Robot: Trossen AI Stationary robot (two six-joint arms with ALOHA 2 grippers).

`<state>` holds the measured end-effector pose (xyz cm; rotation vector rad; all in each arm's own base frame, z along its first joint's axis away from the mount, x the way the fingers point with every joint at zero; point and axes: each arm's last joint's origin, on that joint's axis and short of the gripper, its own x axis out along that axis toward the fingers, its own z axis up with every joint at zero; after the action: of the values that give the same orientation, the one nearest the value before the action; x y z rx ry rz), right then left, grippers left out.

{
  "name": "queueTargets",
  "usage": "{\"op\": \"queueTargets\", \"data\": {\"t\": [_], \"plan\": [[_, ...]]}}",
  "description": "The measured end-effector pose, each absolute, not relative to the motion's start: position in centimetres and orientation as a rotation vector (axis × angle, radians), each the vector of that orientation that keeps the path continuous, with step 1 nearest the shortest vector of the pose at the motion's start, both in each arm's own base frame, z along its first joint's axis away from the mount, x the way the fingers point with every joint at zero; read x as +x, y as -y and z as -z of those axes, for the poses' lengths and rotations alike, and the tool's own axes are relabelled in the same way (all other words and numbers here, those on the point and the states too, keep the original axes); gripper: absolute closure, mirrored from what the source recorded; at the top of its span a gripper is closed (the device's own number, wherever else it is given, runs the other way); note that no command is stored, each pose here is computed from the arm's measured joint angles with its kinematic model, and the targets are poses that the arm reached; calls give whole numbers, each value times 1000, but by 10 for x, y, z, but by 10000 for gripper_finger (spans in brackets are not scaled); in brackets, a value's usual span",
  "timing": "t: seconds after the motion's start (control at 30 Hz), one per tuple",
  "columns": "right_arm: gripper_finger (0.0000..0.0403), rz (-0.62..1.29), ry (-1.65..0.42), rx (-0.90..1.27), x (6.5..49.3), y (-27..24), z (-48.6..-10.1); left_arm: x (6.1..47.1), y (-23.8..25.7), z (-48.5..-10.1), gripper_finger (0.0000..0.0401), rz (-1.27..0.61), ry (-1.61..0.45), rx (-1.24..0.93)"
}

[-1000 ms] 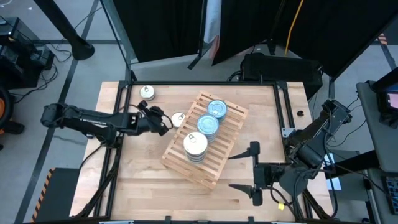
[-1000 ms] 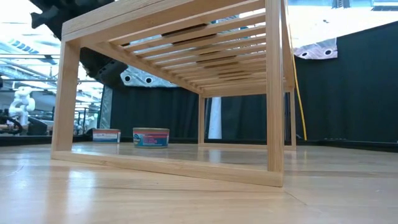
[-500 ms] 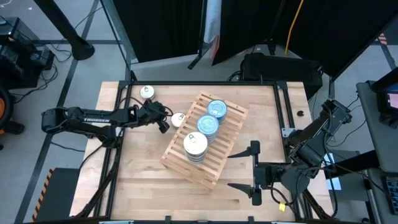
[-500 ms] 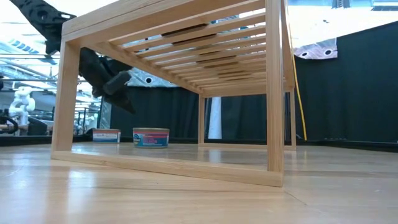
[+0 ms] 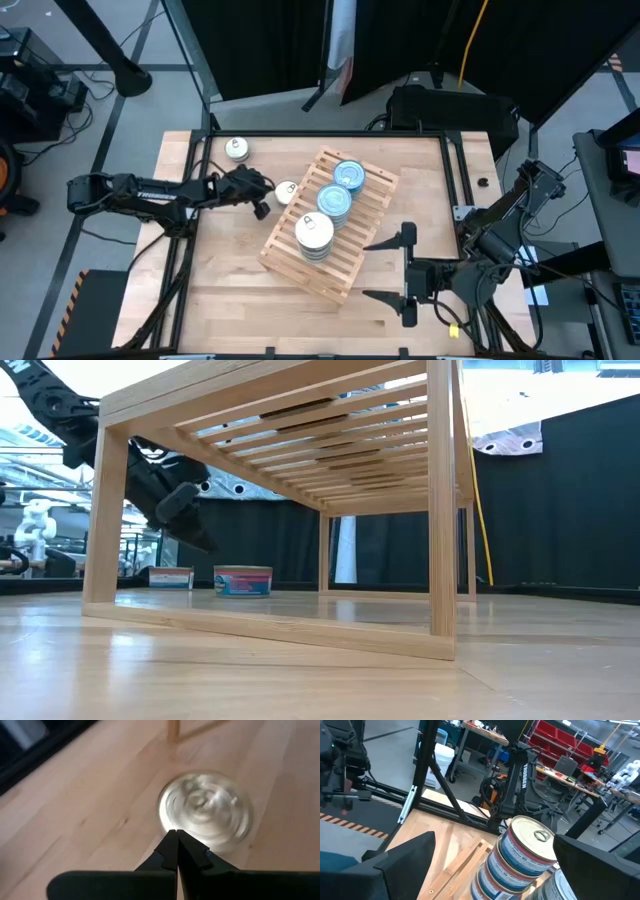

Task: Stack canned seafood by type on shelf
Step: Stack the blue-pink tuna can on top of the other blue-pink tuna can on the shelf

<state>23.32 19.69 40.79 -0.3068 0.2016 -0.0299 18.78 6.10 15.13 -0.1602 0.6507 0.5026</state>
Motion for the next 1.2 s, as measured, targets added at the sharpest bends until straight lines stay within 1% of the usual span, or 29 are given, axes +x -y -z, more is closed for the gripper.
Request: {"op": "queueTargets", "data": {"t": [0.07,0.23,0.4,0.73,1.0,1.2], "plan": [[7,34,-202,-306,234,-196,-408,189,-61,-150,399,-490,-608,-151],[7,42,-203,-297,235,-194,-408,191,-61,-149,399,-465,-598,-146],[7,42,-204,-297,235,-194,-408,197,-58,-141,399,-381,-628,-122],[7,42,-205,-296,235,-194,-408,203,-59,-127,399,-375,-680,-99],[7,43,-217,-282,235,-194,-406,201,-57,-128,399,-402,-694,-172],[7,44,-227,-270,234,-194,-405,196,-50,-129,399,-431,-714,-283]]}}
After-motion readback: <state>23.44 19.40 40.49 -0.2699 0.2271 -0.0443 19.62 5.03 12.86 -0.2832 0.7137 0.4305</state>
